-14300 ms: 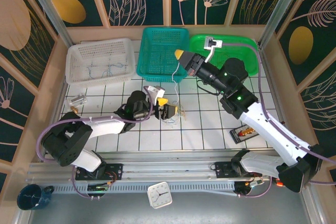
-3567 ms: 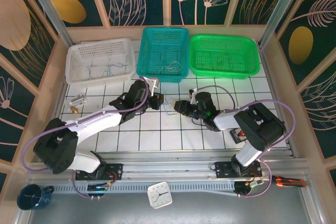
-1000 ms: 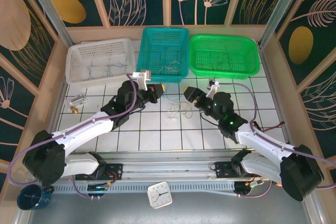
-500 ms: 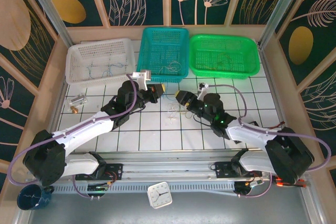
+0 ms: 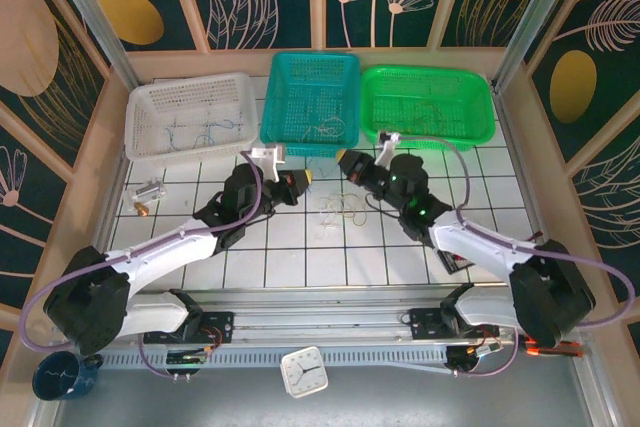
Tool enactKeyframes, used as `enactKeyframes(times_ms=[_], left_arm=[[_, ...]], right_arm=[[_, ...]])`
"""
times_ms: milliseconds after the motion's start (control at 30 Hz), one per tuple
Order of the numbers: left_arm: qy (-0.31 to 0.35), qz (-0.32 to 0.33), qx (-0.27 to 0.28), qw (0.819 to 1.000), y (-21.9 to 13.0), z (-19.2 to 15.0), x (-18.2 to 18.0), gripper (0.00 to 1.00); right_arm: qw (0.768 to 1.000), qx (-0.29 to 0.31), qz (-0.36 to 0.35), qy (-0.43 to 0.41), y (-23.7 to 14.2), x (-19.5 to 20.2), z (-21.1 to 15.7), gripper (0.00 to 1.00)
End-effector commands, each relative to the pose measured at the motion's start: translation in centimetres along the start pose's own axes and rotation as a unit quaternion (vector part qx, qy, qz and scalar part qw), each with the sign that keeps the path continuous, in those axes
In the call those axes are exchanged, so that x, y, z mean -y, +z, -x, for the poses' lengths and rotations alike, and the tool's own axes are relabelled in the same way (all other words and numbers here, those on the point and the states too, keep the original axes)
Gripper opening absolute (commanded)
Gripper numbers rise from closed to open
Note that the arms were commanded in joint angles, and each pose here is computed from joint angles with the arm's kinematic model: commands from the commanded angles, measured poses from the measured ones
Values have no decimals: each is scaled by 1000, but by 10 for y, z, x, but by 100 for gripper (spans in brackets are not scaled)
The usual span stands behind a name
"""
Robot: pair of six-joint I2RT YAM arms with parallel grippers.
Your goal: Untangle the cables
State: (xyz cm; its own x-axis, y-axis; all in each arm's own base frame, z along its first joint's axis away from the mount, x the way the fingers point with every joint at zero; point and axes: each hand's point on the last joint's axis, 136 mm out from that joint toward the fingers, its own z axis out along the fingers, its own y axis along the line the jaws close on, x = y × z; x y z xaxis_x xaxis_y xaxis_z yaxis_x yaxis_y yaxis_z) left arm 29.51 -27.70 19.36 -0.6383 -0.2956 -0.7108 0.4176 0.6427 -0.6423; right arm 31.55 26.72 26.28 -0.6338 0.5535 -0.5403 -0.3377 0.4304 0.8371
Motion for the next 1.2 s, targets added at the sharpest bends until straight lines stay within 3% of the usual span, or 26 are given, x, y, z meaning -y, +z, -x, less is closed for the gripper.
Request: enactKeyframes(times_ms=[0,67,133,267,433,667,867,1167], left_arm=[[6,-20,20,1000,-2,-1,2,0],[8,-24,20,999,-2,-5,-1,1],[11,-26,15,999,-1,-10,-3,8],[22,-34,6,999,0,-15,-1,30],[60,-34,15,998,-7,-6,5,57],[147,-41,39,988,-30,16,26,78],[212,-59,50,974,-40,36,50,85],[255,-92,20,962,-19,45,74,85]], right_arm=[[998,14,23,-59,-8,-37,33,0],[996,14,37,-76,-9,-54,44,0],[994,10,53,-92,-9,-70,51,0],[989,-13,75,-124,-3,-92,54,0],[983,-38,70,-162,4,-94,51,0],[974,-65,52,-209,7,-87,44,0],[968,-97,45,-228,5,-77,29,0],[963,-126,59,-232,0,-80,6,0]])
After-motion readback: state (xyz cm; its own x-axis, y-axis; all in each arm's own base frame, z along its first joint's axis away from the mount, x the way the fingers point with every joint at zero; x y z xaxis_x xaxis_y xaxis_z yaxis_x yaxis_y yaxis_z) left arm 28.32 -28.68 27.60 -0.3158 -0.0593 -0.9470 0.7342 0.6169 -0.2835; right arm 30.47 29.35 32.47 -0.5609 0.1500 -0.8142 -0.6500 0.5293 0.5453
